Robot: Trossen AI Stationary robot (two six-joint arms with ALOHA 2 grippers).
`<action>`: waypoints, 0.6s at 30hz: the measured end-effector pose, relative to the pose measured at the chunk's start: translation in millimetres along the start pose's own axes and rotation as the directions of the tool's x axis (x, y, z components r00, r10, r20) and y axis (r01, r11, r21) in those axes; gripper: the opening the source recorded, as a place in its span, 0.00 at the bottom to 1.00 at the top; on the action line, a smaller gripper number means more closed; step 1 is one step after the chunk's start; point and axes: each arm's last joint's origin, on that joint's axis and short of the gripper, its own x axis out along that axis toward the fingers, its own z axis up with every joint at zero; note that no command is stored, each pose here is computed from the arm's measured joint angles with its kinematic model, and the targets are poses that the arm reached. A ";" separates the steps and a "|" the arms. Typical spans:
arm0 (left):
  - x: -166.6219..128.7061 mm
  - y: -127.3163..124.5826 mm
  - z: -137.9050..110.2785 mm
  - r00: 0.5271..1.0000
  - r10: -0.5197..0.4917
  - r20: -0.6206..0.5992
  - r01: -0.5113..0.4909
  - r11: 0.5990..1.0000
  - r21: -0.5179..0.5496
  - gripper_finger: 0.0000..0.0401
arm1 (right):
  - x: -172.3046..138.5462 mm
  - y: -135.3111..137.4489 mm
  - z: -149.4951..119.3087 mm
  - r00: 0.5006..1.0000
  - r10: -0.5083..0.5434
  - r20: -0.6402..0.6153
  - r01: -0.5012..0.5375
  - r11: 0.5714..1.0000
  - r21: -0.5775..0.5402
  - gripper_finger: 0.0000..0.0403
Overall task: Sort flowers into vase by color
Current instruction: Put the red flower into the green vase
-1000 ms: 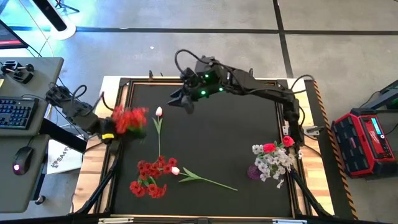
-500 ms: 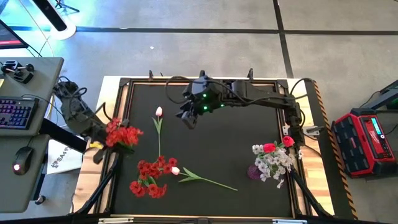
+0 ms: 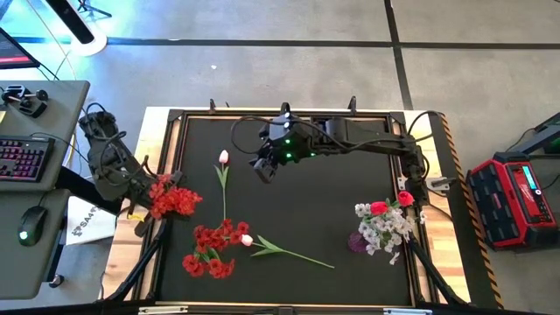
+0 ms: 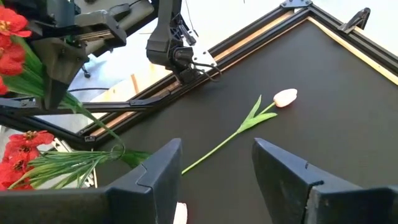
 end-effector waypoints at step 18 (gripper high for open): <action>21.1 -12.2 -2.6 0.998 -0.011 -0.060 0.013 0.999 0.041 0.01 | -0.1 2.9 -3.7 1.000 0.004 -0.023 -0.004 1.000 0.005 0.45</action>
